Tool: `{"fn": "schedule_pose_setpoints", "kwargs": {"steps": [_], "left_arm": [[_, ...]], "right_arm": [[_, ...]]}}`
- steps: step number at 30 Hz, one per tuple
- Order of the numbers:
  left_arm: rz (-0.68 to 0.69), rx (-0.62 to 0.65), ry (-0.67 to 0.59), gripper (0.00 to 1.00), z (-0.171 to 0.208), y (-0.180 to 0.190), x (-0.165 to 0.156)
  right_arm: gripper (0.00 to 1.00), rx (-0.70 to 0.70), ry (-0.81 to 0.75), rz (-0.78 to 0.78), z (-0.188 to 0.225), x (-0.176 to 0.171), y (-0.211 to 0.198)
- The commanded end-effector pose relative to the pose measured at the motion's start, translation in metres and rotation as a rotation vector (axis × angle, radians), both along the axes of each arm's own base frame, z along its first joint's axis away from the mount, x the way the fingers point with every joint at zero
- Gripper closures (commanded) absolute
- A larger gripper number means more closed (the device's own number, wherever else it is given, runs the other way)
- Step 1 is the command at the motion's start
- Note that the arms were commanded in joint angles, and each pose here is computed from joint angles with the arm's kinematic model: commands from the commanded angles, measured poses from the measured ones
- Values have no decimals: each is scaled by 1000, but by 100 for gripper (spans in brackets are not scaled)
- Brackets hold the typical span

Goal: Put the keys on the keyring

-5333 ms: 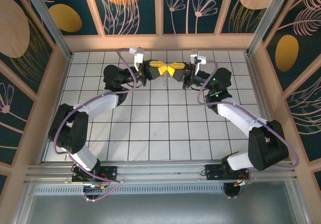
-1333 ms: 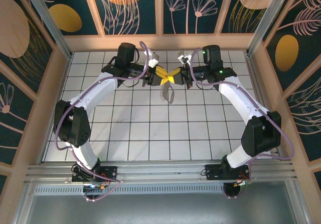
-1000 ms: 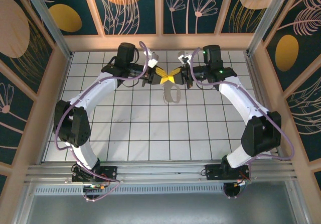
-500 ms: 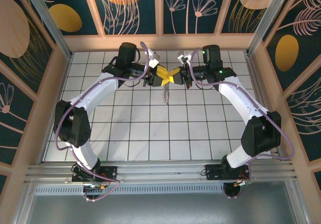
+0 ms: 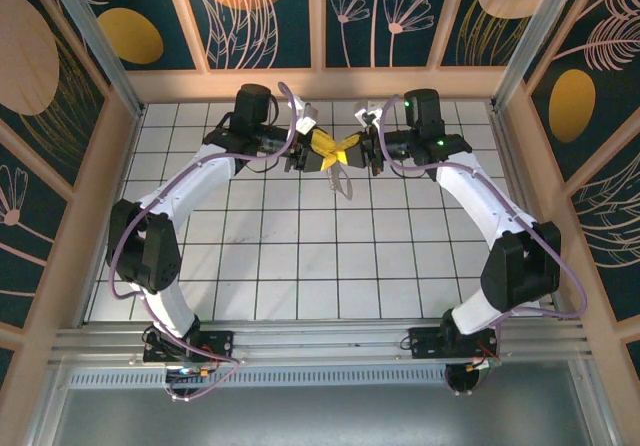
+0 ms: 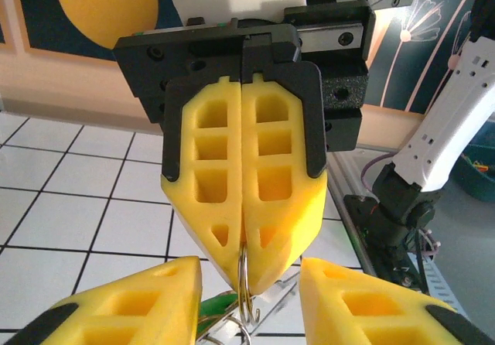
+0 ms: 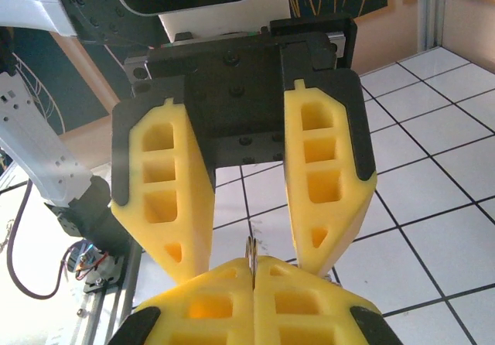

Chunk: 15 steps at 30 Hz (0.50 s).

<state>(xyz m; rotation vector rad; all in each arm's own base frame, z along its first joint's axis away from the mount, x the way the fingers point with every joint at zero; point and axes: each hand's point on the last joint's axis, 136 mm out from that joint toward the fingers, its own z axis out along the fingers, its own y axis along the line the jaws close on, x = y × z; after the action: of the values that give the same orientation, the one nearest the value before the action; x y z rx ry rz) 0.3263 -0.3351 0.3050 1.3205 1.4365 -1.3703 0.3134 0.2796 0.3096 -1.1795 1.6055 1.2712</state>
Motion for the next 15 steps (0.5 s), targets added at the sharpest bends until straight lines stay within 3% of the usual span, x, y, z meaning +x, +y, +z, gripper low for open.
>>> {"fn": "schedule_pose_setpoints", "kwargs": {"steps": [1,4,8,15], "left_arm": [[-30,-37,-60,60,20,1,-11],[-26,-38,-66,60,21,1,-10],[-28,-39,-63,74,20,2,-10],[-26,-38,-59,84,19,4,-10]], "right_arm": [[100,30,-68,8,20,-7,-3],[100,30,-64,9,19,-7,-3],[100,29,-67,6,19,-7,-4],[100,28,-64,1,18,-6,-5]]}}
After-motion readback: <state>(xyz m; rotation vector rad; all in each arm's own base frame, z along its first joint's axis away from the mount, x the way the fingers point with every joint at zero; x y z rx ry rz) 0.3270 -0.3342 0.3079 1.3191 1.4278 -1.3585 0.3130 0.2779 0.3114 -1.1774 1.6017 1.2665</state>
